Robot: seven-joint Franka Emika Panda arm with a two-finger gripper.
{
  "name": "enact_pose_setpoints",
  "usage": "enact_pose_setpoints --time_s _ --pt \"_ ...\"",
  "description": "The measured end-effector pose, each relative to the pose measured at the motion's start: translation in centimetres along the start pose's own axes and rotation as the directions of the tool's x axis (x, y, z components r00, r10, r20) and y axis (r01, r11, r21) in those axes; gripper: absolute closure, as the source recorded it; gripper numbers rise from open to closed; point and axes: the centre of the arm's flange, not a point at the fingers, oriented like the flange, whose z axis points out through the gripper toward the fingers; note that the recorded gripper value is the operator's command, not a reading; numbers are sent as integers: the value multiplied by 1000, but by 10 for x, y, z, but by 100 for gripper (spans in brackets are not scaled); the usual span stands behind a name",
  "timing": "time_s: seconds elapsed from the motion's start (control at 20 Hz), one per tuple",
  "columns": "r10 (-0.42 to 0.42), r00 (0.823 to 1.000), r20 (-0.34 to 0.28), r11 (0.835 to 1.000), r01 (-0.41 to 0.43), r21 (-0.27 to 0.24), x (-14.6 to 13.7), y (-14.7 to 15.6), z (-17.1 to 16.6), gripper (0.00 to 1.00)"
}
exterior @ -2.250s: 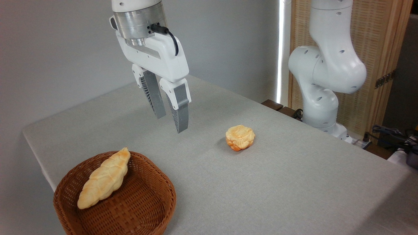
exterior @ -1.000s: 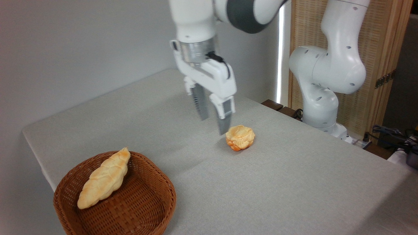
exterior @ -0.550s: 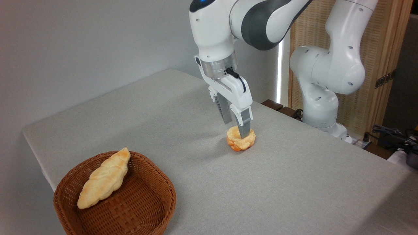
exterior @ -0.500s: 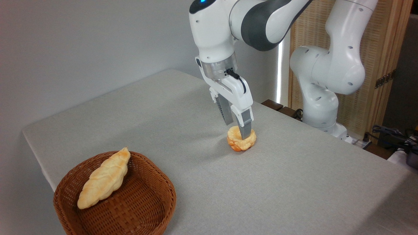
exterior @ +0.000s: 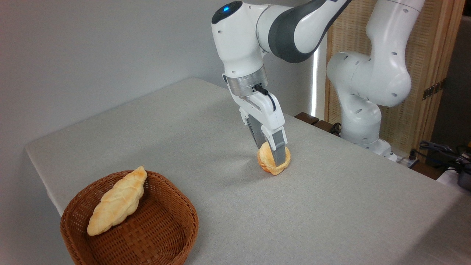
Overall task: Put bread into the basket
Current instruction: 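Lower the gripper onto the round bun and close the fingers on it, then lift the bun and carry it over the woven basket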
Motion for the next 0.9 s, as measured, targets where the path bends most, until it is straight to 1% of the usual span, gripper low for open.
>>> enact_pose_setpoints --time_s 0.1,0.15,0.25,0.9 --pt "0 1000 -3 1000 0 3 1 -1 0 66" --pt "0 1000 -3 1000 0 3 1 -1 1 68" --pt "0 1000 -2 1000 0 2 1 -1 1 70" --pt "1 1000 1 1000 -1 -1 1 -1 2 72"
